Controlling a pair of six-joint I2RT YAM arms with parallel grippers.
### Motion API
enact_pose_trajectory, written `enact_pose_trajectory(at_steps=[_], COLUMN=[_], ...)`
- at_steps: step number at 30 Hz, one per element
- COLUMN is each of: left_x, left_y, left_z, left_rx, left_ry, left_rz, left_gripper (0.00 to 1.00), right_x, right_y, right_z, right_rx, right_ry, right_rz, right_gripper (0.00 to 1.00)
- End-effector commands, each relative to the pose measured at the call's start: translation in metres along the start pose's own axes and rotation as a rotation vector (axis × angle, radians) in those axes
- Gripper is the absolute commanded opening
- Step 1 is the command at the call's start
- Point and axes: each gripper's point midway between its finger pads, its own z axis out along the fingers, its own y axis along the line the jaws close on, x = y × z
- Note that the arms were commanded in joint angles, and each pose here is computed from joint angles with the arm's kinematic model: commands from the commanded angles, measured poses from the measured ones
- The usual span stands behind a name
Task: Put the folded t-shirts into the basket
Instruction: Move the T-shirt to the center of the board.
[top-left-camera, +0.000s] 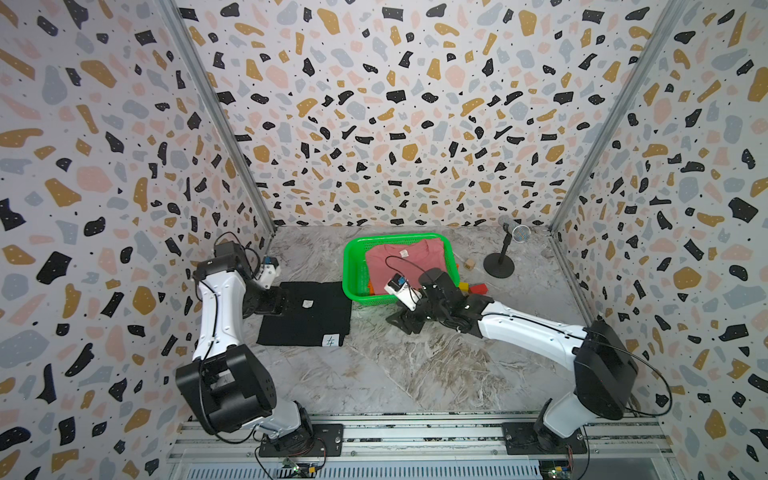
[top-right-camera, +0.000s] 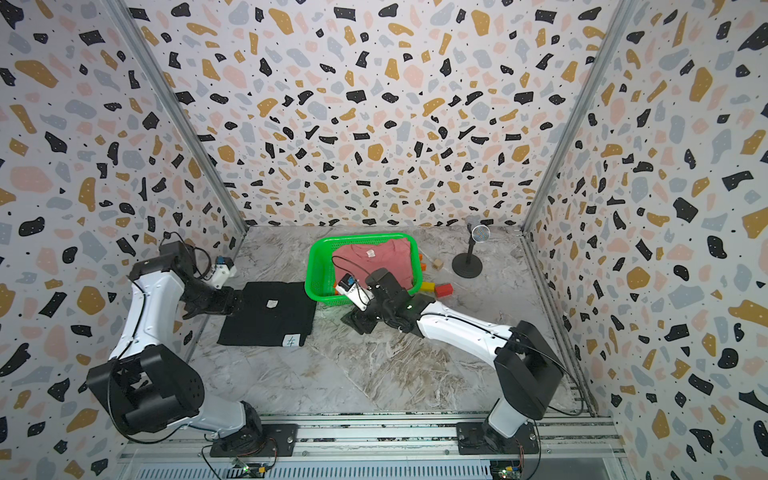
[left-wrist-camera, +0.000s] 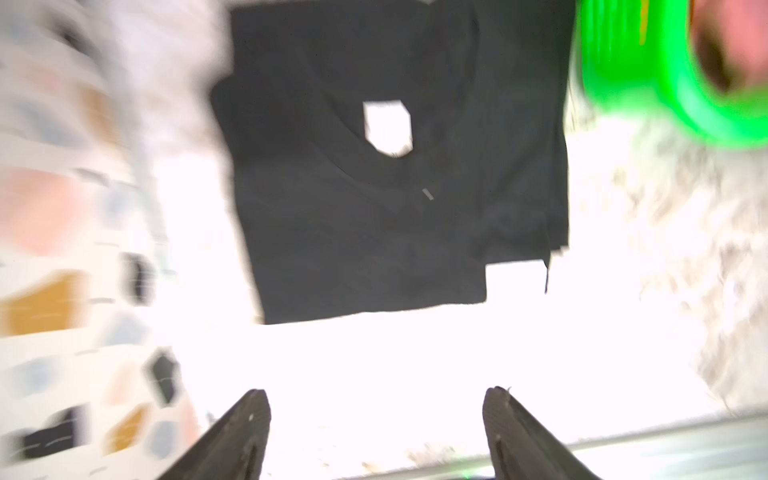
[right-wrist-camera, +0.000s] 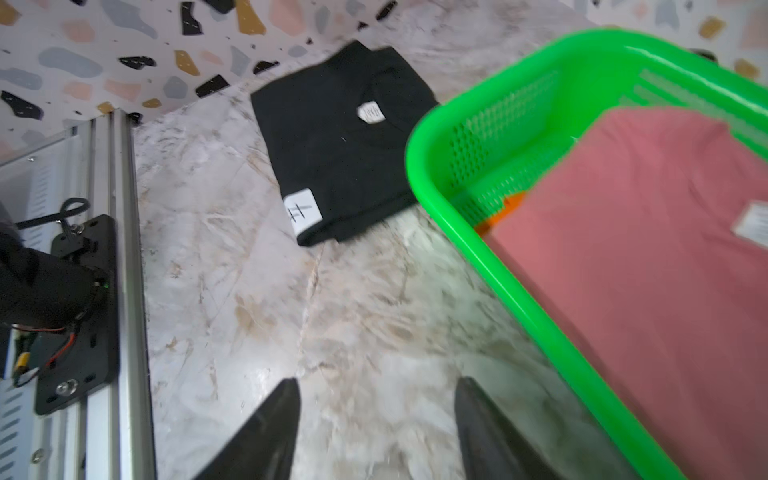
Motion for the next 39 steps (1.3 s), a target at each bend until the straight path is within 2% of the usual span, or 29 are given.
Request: enact_pose_trajectory(at_steps=[1, 4, 6, 10, 12, 15, 18, 22, 26, 32, 36, 39], left_x=[-0.003, -0.008, -0.012, -0.019, -0.02, -0.018, -0.013, -0.01, -0.012, -0.012, -0.006, 0.0], left_y=[0.01, 0.021, 0.026, 0.037, 0.044, 0.042, 0.04, 0.043, 0.048, 0.043, 0.038, 0.035], left_z=[0.018, 0.031, 0.033, 0.033, 0.035, 0.047, 0.062, 0.072, 0.074, 0.088, 0.097, 0.103], left_rx=[0.0, -0.009, -0.011, -0.044, -0.054, -0.014, 0.021, 0.026, 0.009, 0.07, 0.097, 0.106], left_ry=[0.02, 0.017, 0.006, -0.04, -0.058, -0.062, -0.027, 0.011, 0.009, 0.039, 0.055, 0.07], left_rz=[-0.021, -0.062, -0.083, -0.11, -0.145, -0.205, -0.232, -0.247, -0.239, -0.254, -0.24, -0.214], left_gripper=[0.83, 0.83, 0.83, 0.83, 0.83, 0.83, 0.83, 0.83, 0.83, 0.84, 0.83, 0.81], right_x=[-0.06, -0.072, -0.069, -0.05, -0.039, -0.01, 0.018, 0.065, 0.117, 0.168, 0.176, 0.181], right_y=[0.031, 0.046, 0.04, 0.031, 0.029, 0.032, 0.03, 0.064, 0.09, 0.114, 0.11, 0.109], right_z=[0.032, 0.074, 0.108, 0.16, 0.18, 0.201, 0.207, 0.191, 0.145, 0.059, 0.025, 0.005], right_rx=[-0.084, -0.156, -0.16, -0.115, -0.102, -0.122, -0.135, -0.281, -0.473, -0.692, -0.655, -0.612], right_ry=[-0.244, -0.301, -0.288, -0.227, -0.173, -0.029, 0.082, 0.265, 0.472, 0.647, 0.778, 0.82], right_rz=[-0.307, -0.352, -0.306, -0.356, -0.371, -0.41, -0.41, -0.435, -0.443, -0.526, -0.453, -0.364], right_gripper=[0.72, 0.74, 0.73, 0.71, 0.64, 0.51, 0.42, 0.33, 0.25, 0.31, 0.31, 0.3])
